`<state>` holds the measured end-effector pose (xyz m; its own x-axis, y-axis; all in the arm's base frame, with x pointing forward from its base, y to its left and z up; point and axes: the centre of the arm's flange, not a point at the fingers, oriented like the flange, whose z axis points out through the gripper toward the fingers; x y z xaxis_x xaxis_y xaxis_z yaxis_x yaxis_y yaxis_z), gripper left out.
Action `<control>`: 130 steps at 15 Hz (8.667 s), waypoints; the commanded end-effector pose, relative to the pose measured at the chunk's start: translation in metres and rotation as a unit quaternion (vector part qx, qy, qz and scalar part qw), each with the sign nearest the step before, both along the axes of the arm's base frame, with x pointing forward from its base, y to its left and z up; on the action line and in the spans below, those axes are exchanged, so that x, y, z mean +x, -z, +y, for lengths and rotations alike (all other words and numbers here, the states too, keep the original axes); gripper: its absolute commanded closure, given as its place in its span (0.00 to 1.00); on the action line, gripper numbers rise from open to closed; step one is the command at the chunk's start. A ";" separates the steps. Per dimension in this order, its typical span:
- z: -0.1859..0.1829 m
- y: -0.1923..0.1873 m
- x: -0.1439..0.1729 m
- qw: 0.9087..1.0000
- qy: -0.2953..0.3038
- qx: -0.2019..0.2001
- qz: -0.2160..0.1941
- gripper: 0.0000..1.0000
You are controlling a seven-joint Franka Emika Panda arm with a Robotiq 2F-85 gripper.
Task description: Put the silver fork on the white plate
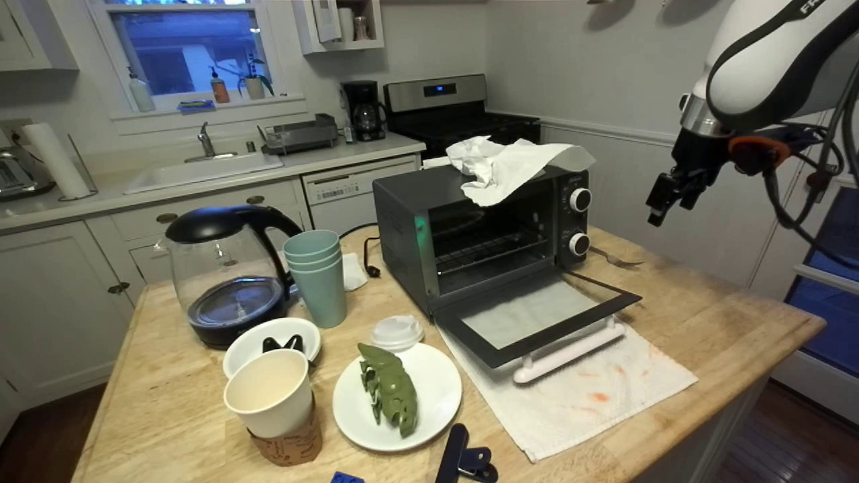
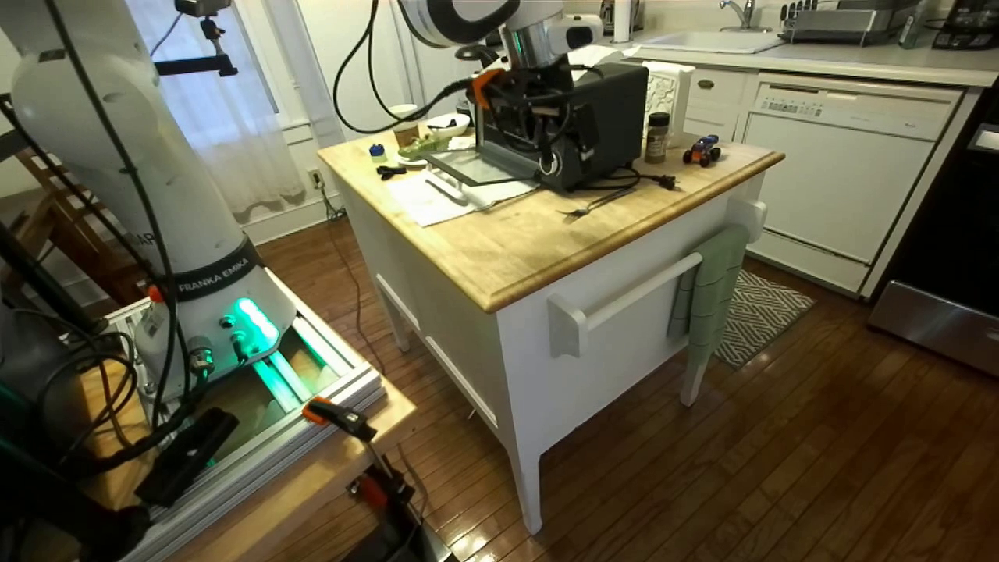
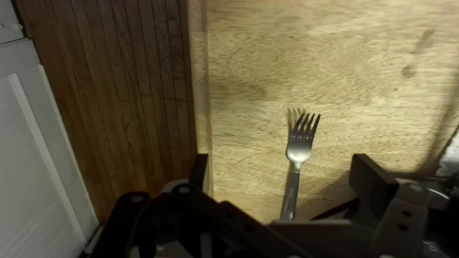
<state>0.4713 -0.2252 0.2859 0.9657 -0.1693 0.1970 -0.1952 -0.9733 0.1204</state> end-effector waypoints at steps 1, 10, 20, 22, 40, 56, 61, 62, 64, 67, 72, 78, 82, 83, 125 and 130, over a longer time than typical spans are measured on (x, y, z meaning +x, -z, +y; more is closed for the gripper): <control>-0.003 0.006 0.004 1.000 0.005 -0.002 0.001 0.00; -0.001 0.025 0.029 0.999 0.005 0.029 -0.038 0.00; -0.006 0.077 0.049 0.998 0.001 0.030 -0.047 0.00; -0.010 0.084 0.053 0.998 0.003 0.031 -0.052 0.00; 0.000 0.107 0.084 0.995 0.000 0.037 -0.095 0.72; 0.030 0.005 0.002 0.983 -0.013 0.170 0.071 0.97; 0.043 -0.051 -0.050 0.950 -0.106 0.250 0.153 0.97; 0.046 -0.061 -0.058 0.946 -0.130 0.260 0.145 0.97; 0.053 -0.084 -0.068 0.938 -0.184 0.271 0.115 0.97; 0.072 -0.111 -0.068 0.930 -0.241 0.274 0.049 0.97; 0.138 -0.128 -0.044 0.908 -0.281 0.307 -0.040 0.97; 0.256 -0.110 -0.027 0.900 -0.290 0.322 -0.043 0.97; 0.351 -0.089 -0.010 0.930 -0.215 0.288 -0.081 0.97; 0.370 -0.086 -0.005 0.937 -0.196 0.275 -0.087 0.97; 0.477 0.041 0.037 0.980 -0.059 0.104 -0.161 0.97; 0.486 0.047 0.042 0.980 -0.036 0.099 -0.170 0.97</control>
